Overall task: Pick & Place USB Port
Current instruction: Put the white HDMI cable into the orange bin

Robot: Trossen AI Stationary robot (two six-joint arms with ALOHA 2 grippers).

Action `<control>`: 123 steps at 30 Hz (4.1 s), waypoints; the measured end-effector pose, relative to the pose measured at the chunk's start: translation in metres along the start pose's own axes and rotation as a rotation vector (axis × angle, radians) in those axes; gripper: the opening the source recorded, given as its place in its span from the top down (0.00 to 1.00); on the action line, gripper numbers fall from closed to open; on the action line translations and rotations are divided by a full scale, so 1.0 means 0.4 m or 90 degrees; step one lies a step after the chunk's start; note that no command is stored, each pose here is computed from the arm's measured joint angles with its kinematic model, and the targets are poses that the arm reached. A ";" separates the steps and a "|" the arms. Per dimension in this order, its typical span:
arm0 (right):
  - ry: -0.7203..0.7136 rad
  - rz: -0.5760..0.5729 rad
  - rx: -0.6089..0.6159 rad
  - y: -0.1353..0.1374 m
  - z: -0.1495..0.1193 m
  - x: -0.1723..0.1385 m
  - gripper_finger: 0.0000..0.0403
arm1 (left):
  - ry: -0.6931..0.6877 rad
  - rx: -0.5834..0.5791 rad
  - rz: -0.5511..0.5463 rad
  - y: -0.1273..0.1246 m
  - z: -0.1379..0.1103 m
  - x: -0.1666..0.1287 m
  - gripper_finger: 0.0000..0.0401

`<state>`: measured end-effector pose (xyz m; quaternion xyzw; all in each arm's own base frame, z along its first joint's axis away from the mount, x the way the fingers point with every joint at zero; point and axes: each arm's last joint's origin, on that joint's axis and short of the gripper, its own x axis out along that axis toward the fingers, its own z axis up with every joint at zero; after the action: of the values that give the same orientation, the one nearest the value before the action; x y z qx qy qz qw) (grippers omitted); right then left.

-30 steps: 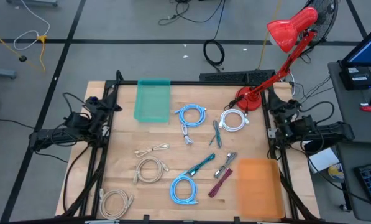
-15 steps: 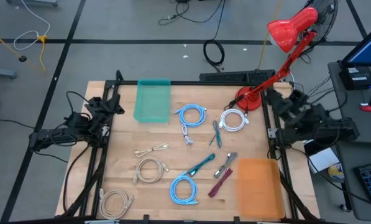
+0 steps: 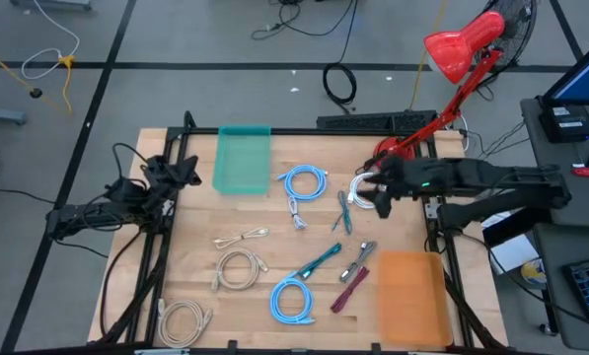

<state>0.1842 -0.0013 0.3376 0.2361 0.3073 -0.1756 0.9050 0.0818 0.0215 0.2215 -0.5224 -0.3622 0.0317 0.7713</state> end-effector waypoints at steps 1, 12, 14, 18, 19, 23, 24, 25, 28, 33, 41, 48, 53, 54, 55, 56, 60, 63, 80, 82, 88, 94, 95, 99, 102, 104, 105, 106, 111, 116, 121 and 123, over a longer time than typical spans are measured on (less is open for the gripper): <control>0.050 -0.018 -0.007 -0.003 -0.011 0.017 0.39 | 0.004 -0.002 0.001 0.001 -0.001 0.000 0.99; 0.318 -0.069 -0.222 0.007 -0.078 0.173 0.41 | 0.020 -0.005 0.024 0.010 -0.006 0.000 0.99; 0.365 -0.084 -0.269 0.004 -0.091 0.196 0.40 | 0.024 -0.005 0.023 0.010 -0.006 0.000 0.99; 0.426 -0.103 -0.347 0.000 -0.109 0.239 0.40 | 0.041 -0.007 0.016 0.010 -0.008 0.000 0.99; 0.437 -0.106 -0.361 -0.002 -0.112 0.250 0.40 | 0.045 -0.007 0.014 0.009 -0.009 0.000 0.99; 0.458 -0.150 -0.423 -0.010 -0.120 0.286 0.41 | 0.052 -0.007 0.010 0.009 -0.009 -0.001 0.99; 0.463 -0.161 -0.435 -0.013 -0.123 0.293 0.41 | 0.055 -0.007 0.009 0.009 -0.010 -0.001 0.99; 0.471 -0.166 -0.437 -0.017 -0.125 0.300 0.41 | 0.058 -0.008 0.008 0.008 -0.010 -0.001 0.99; 0.485 -0.176 -0.416 -0.037 -0.127 0.324 0.42 | 0.063 -0.008 0.005 0.008 -0.011 -0.001 0.99; 0.515 -0.180 -0.389 -0.095 -0.148 0.348 0.44 | 0.072 -0.006 0.001 0.008 -0.012 -0.001 0.99; 0.565 -0.177 -0.342 -0.193 -0.217 0.369 0.45 | 0.076 -0.006 0.000 0.008 -0.012 -0.001 0.99; 0.549 -0.177 -0.335 -0.212 -0.249 0.381 0.45 | 0.076 -0.006 -0.001 0.008 -0.012 -0.001 0.99; 0.521 -0.179 -0.342 -0.210 -0.243 0.390 0.45 | 0.079 -0.005 0.004 0.009 -0.013 -0.001 0.99; 0.516 -0.180 -0.345 -0.210 -0.243 0.391 0.45 | 0.081 -0.004 0.007 0.010 -0.014 -0.001 0.99; 0.512 -0.178 -0.347 -0.210 -0.244 0.393 0.45 | 0.082 -0.003 0.009 0.012 -0.014 -0.001 0.99; 0.508 -0.176 -0.347 -0.211 -0.245 0.394 0.45 | 0.082 -0.004 0.010 0.012 -0.014 -0.001 0.99; 0.507 -0.182 -0.328 -0.218 -0.260 0.395 0.50 | 0.081 -0.006 0.009 0.011 -0.014 -0.001 0.99; 0.521 -0.196 -0.294 -0.228 -0.282 0.392 0.61 | 0.081 -0.012 0.009 0.011 -0.014 -0.001 0.99; 0.414 -0.214 -0.198 -0.120 -0.103 0.373 0.93 | 0.085 -0.009 0.023 0.017 -0.016 -0.002 0.99; 0.361 -0.195 -0.199 -0.082 -0.040 0.358 0.93 | 0.086 -0.009 0.025 0.017 -0.016 -0.002 0.99; 0.171 -0.132 -0.177 0.014 0.148 0.287 0.93 | 0.082 -0.010 0.028 0.018 -0.016 -0.002 0.99; 0.004 -0.076 -0.133 0.067 0.308 0.297 0.93 | 0.081 -0.013 0.028 0.018 -0.016 -0.001 0.99; -0.016 -0.063 -0.129 0.074 0.334 0.313 0.93 | 0.081 -0.014 0.028 0.018 -0.016 -0.002 0.99; -0.007 -0.038 -0.122 0.086 0.395 0.405 0.93 | 0.081 -0.017 0.026 0.017 -0.015 -0.001 0.99; 0.002 0.006 -0.127 0.102 0.424 0.481 0.93 | 0.086 -0.021 0.013 0.013 -0.015 -0.001 0.99; 0.001 0.033 -0.138 0.115 0.441 0.530 0.93 | 0.095 -0.023 0.002 0.010 -0.015 -0.001 0.99; 0.002 0.044 -0.146 0.123 0.445 0.551 0.93 | 0.098 -0.024 -0.007 0.007 -0.015 -0.001 0.99; 0.011 0.051 -0.154 0.130 0.444 0.572 0.93 | 0.102 -0.025 -0.014 0.005 -0.015 -0.001 0.99; 0.019 0.091 -0.172 0.157 0.438 0.653 0.93 | 0.108 -0.027 -0.023 0.002 -0.015 -0.001 0.99; 0.017 0.101 -0.199 0.169 0.409 0.721 0.93 | 0.111 -0.027 -0.020 0.004 -0.016 -0.001 0.99; -0.001 0.111 -0.235 0.186 0.391 0.758 0.93 | 0.111 -0.029 -0.020 0.004 -0.016 -0.001 0.99; -0.002 0.111 -0.246 0.189 0.389 0.759 0.93 | 0.111 -0.029 -0.020 0.004 -0.016 -0.001 0.99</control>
<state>0.5205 -0.0745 0.2764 0.0836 0.3124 -0.0347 0.9456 0.0856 0.0171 0.2188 -0.5350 -0.3020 -0.0341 0.7883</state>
